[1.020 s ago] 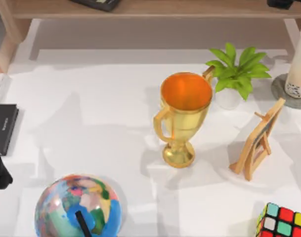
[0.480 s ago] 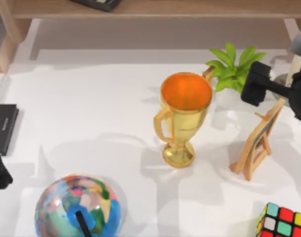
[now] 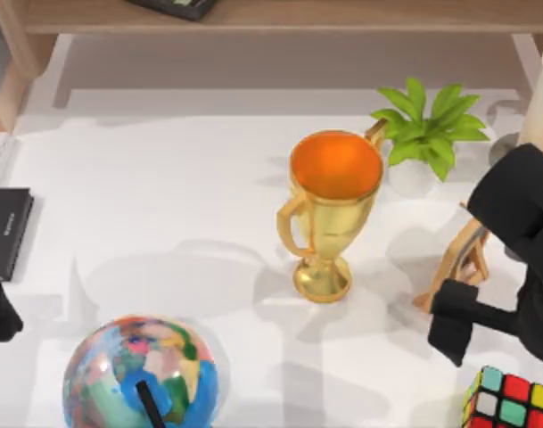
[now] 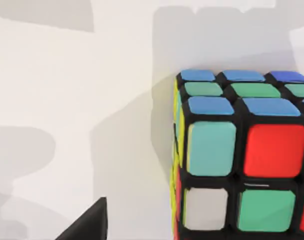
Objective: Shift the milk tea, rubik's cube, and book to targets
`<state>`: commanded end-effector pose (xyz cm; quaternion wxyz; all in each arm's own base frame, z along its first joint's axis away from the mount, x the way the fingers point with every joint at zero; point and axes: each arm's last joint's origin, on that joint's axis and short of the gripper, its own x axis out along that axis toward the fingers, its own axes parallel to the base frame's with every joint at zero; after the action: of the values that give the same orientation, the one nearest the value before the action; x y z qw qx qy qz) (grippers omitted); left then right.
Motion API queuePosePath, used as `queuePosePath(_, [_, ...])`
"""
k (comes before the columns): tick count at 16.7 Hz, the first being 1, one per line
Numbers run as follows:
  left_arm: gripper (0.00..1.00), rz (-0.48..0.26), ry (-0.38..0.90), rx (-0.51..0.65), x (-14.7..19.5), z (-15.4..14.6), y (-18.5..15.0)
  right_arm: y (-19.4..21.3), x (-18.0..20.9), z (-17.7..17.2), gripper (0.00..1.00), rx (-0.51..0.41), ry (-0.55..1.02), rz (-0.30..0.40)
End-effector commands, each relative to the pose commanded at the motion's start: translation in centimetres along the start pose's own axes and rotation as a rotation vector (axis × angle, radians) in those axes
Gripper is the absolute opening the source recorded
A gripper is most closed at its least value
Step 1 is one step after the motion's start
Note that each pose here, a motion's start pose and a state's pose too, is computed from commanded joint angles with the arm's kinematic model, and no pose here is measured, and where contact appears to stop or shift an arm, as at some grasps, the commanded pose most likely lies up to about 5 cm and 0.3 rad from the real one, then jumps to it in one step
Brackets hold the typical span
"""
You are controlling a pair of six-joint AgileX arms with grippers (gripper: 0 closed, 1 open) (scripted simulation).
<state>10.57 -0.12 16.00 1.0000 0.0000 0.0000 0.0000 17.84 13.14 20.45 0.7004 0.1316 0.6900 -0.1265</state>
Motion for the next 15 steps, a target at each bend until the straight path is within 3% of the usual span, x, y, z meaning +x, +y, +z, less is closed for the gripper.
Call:
queuePosePath(9, [1.0, 0.0, 0.0, 0.0, 0.0, 0.0, 0.0, -0.8, -0.8, -1.2, 1.0, 0.023, 0.013, -0.012])
queuePosePath(15, [1.0, 0.0, 0.0, 0.0, 0.0, 0.0, 0.0, -0.6, 3.4, -1.2, 1.0, 0.021, 0.009, -0.002])
